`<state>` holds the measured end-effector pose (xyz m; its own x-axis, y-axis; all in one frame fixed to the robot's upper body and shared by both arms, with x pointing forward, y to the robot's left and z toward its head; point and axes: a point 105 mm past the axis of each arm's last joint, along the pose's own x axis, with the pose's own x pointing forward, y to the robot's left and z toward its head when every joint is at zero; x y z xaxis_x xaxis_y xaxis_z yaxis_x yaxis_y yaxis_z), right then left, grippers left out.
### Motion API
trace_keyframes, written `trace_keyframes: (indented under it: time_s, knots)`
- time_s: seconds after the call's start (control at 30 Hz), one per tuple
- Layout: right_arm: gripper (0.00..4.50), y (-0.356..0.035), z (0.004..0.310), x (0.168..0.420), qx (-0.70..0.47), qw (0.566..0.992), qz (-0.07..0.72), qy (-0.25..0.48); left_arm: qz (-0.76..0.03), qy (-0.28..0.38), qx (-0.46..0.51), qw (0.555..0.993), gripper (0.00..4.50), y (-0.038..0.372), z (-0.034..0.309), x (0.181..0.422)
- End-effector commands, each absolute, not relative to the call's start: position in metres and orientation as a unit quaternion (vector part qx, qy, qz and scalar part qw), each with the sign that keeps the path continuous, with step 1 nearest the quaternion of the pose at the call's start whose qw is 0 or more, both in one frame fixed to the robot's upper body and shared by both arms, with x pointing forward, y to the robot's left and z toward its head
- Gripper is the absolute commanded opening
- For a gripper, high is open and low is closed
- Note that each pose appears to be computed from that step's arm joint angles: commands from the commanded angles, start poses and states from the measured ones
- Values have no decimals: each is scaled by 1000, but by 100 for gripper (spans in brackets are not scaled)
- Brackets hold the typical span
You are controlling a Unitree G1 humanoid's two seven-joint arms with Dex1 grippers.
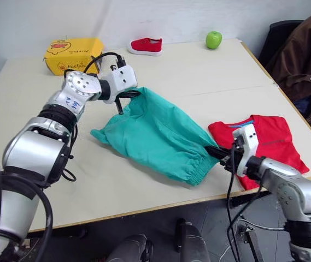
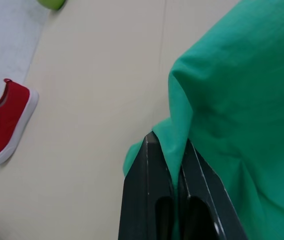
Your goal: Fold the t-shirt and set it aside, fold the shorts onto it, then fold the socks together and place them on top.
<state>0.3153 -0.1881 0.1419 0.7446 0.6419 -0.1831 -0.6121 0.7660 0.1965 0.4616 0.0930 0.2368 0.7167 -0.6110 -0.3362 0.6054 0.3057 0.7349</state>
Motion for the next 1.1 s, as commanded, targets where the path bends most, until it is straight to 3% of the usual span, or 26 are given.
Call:
trace_keyframes:
  time_s: [0.03,0.13,0.17,0.3,0.43,0.63,0.7,0.8,0.93,1.1]
  knots:
    - [0,-193,153,329,45,946,307,90,-337,-17,457,823,4,95,245,468]
    - [0,-194,151,334,33,948,303,94,-324,-3,454,830,4,96,238,471]
    - [0,-195,151,335,31,948,301,96,-320,-1,456,831,22,96,237,472]
    - [105,-200,160,343,-9,952,292,88,-286,29,478,830,119,113,228,476]
    - [251,-220,171,353,-150,960,226,74,-244,30,480,842,250,142,233,479]
    - [448,-210,201,336,-245,936,253,11,-166,0,459,873,426,200,264,475]
    - [450,-200,208,324,-269,919,290,-4,-190,-29,445,875,448,202,281,468]
    - [450,-179,210,301,-268,893,361,-2,-323,-49,424,845,448,191,284,444]
    - [450,-158,191,276,-266,866,421,39,-502,-22,408,762,448,183,251,405]
    - [450,-134,167,257,-272,844,457,64,-574,11,468,672,448,180,195,376]
